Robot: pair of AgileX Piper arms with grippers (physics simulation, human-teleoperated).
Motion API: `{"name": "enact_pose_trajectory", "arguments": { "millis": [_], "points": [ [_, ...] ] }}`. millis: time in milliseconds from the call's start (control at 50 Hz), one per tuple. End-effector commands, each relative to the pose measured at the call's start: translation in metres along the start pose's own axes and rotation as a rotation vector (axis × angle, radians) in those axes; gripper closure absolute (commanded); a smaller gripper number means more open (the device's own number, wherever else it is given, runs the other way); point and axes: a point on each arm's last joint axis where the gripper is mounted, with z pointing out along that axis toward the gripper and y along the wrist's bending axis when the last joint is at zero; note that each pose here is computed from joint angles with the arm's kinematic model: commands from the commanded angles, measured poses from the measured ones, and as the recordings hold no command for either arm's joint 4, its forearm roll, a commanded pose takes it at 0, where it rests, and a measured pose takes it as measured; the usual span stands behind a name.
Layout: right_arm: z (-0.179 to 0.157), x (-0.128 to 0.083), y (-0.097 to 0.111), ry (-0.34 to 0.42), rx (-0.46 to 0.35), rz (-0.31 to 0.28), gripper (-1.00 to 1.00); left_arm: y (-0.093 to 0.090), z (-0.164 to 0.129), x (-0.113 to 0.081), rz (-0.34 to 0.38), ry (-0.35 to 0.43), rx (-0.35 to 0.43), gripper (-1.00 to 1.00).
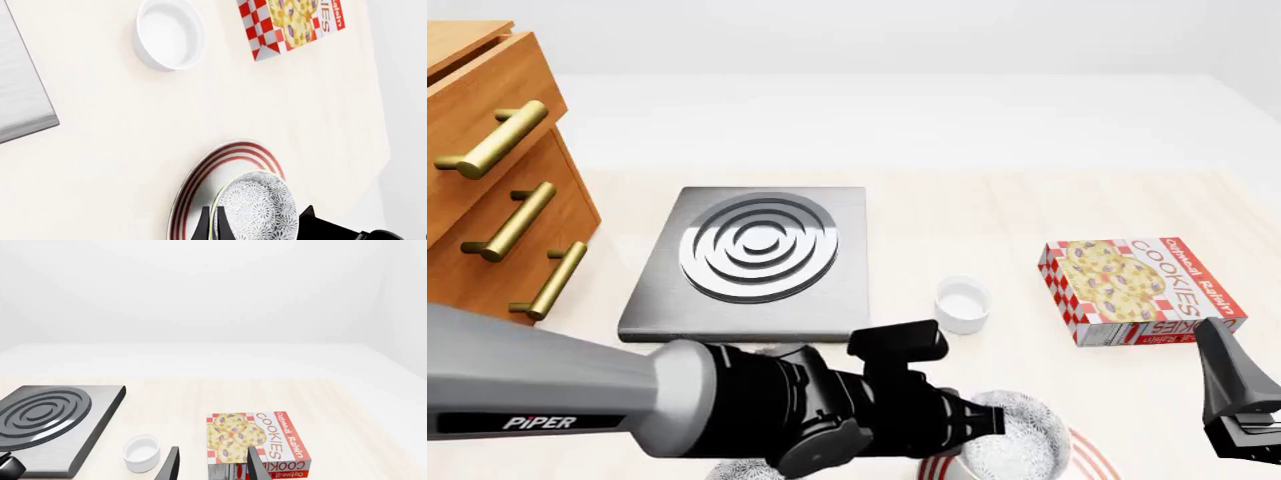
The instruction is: Pick the akita bowl on the wooden cabinet and place it on the plate.
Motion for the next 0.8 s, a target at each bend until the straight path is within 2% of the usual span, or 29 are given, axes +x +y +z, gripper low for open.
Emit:
{"name": "enact_pose_trajectory", "arguments": {
  "millis": [20, 440, 460, 800],
  "points": [
    [0.0, 0.0, 0.0, 0.0, 0.0, 0.0, -1.0, -0.002, 0.001, 0.001, -0.016, -0.003, 0.01, 1.0],
    [0.0, 0.0, 0.0, 0.0, 0.0, 0.0, -1.0, -0.002, -0.002, -0.004, -0.013, -0.021, 0.021, 1.0],
    [0.0, 0.0, 0.0, 0.0, 0.0, 0.0, -1.0, -0.003, -0.003, -0.006, -0.002, -0.024, 0.022, -1.0],
    [0.0, 0.0, 0.0, 0.0, 0.0, 0.0, -1.0, -0.009, -0.016, -0.013, 0.015, -0.05, 0.047, -1.0]
  ]
}}
